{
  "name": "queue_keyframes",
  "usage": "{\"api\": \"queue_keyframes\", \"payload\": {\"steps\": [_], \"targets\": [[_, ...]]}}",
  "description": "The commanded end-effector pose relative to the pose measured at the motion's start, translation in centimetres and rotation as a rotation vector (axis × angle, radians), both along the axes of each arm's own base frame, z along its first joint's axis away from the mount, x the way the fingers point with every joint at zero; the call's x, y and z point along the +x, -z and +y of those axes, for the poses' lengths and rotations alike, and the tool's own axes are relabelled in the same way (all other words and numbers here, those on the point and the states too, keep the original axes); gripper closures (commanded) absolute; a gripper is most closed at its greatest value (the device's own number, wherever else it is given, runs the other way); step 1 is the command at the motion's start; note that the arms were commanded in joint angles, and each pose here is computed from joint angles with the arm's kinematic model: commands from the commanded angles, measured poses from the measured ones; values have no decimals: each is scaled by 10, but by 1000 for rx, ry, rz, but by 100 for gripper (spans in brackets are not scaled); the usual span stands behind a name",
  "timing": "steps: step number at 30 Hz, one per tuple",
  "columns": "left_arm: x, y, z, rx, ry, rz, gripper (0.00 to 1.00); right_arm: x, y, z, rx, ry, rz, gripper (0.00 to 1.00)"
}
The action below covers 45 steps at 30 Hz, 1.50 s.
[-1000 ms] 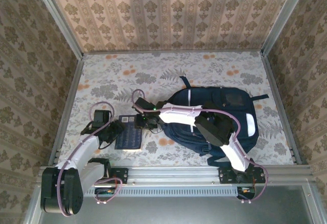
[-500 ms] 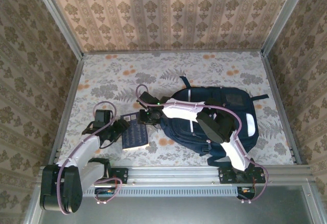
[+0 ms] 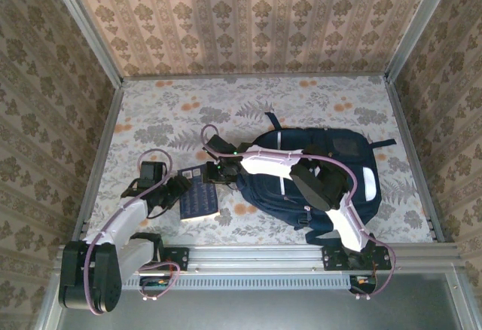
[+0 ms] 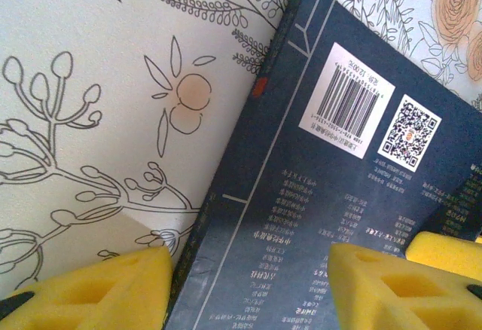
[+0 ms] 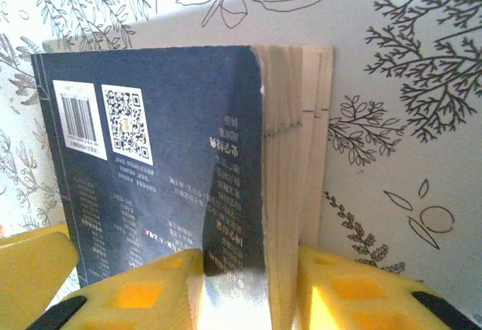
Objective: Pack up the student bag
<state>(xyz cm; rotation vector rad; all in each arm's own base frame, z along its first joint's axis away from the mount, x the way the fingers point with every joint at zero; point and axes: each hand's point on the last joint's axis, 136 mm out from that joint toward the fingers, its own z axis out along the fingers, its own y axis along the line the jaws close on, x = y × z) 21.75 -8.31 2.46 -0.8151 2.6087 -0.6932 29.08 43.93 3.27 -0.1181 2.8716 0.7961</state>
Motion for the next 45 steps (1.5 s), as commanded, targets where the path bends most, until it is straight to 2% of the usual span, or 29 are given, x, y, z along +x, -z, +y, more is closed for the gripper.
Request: {"api": "queue_keyframes", "payload": {"steps": [1,5,10,13,21,26,30,36,41,45], "targets": [[-16,8,-18,-66,79,60,42,-10,-26,10,56,-45,-13,66],[-16,9,-17,-55,83,62,42,-11,-32,10,58,-56,-17,73],[-15,5,-17,-49,86,62,41,-11,-31,11,56,-58,-16,94],[-15,-1,-13,-25,79,69,38,-10,-33,10,58,-57,-19,100],[-15,-41,7,69,24,11,29,0,-58,5,151,0,-21,100],[-20,-65,22,135,-12,-17,25,13,-81,5,319,83,40,100],[-23,-66,26,141,-21,-7,21,24,-97,5,445,130,81,100],[-23,-50,13,31,-26,19,19,39,-105,-3,585,217,144,100],[-8,-46,-14,-185,-35,-41,19,42,-111,-2,648,231,172,100],[-1,-43,-13,-204,-72,-63,19,43,-117,1,688,236,182,100]]}}
